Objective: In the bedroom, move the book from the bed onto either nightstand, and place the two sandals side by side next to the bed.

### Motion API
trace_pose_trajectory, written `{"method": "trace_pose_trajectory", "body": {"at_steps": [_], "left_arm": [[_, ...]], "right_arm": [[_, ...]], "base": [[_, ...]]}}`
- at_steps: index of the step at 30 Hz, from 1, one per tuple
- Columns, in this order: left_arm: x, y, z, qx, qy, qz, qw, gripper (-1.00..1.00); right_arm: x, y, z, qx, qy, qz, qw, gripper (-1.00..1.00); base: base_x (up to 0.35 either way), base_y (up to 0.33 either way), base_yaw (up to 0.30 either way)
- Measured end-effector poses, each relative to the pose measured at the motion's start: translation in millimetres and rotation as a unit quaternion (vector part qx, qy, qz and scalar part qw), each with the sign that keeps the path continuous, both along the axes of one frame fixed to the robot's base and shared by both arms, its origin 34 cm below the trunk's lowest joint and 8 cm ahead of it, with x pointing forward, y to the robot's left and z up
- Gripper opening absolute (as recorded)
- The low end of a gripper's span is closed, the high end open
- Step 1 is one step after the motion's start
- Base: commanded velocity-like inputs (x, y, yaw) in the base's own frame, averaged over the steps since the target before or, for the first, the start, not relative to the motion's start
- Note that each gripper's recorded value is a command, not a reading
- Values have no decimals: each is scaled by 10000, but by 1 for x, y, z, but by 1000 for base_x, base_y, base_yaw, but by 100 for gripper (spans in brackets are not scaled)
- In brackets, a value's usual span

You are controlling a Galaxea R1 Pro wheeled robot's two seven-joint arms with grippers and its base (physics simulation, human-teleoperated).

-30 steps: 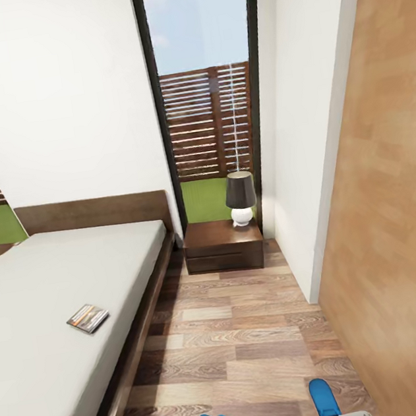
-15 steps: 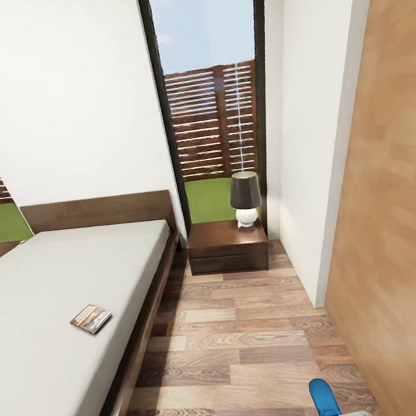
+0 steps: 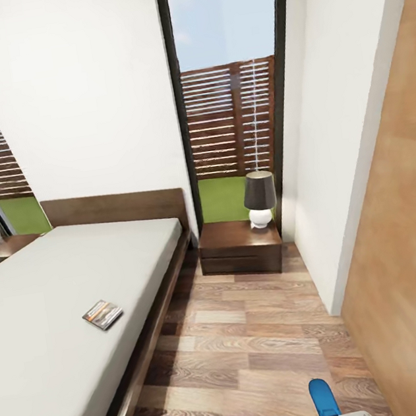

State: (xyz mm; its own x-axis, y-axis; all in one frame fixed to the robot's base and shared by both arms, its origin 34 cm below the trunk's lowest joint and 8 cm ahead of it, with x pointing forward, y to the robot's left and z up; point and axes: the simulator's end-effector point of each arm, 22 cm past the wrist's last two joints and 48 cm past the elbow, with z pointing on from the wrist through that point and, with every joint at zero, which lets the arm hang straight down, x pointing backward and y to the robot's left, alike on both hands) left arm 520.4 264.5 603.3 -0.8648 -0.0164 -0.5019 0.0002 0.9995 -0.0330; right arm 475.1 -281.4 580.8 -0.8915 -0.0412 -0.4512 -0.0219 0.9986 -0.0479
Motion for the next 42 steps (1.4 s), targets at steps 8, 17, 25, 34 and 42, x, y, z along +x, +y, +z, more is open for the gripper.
{"method": "trace_pose_trajectory", "body": {"at_steps": [8, 17, 25, 34, 42], "left_arm": [[0, 0, 0, -1, -2, 1, 10000, 100], [1, 0, 0, -3, -7, 4, 10000, 100], [1, 0, 0, -3, -13, 4, 10000, 100], [1, 0, 0, -3, -14, 4, 10000, 100], [1, 0, 1, -3, -14, 4, 10000, 100]], "right_arm": [[0, 0, 0, -1, 0, -4, 10000, -100], [-1, -5, 0, -29, 6, -10, 10000, -100], [-6, -12, -3, -71, 1, -19, 10000, -100], [-4, -9, -2, -51, -59, -16, 10000, -100], [-3, -4, -2, -23, -83, 0, 10000, -100]], "base": [[53, -127, 44], [11, -26, 7], [2, -4, 1], [0, 0, 0], [34, -88, 98]]}}
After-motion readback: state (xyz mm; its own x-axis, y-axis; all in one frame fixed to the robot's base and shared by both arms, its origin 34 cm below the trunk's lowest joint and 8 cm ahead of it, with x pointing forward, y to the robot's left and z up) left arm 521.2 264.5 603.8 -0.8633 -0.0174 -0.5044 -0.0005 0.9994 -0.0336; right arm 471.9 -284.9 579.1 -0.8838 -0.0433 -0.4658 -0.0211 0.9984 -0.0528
